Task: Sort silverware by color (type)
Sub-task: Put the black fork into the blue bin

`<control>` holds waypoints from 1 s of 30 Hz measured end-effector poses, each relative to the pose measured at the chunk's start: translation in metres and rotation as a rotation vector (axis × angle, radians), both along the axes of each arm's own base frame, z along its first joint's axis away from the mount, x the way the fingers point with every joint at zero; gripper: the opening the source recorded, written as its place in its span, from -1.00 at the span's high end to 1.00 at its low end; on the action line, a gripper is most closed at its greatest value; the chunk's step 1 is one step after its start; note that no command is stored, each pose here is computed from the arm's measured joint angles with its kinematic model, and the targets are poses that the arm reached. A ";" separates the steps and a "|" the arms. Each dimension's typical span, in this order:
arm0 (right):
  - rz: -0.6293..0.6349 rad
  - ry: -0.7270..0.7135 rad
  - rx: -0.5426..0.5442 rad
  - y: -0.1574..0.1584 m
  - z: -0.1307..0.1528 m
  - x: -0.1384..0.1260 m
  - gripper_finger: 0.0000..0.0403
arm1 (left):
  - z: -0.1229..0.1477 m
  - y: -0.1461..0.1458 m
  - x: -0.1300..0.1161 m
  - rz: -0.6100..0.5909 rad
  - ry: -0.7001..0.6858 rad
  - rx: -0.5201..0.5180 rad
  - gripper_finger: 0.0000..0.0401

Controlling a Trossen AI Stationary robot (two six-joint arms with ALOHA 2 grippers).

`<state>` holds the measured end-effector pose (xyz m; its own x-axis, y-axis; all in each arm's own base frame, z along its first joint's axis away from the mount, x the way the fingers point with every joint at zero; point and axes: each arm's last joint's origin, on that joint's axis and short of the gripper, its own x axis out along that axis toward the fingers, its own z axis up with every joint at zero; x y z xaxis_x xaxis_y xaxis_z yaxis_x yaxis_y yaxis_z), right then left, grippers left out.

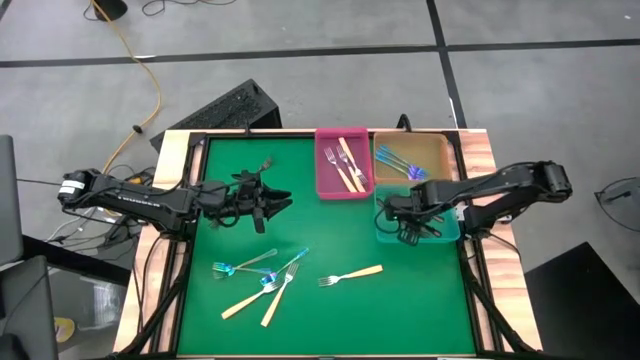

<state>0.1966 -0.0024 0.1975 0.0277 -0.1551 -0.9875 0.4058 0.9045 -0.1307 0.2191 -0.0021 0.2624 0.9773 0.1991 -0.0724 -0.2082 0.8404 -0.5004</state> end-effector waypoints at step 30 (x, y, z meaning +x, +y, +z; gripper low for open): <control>0.245 0.315 0.082 0.002 -0.057 0.018 0.83 | -0.005 0.000 0.000 0.005 0.040 -0.023 0.37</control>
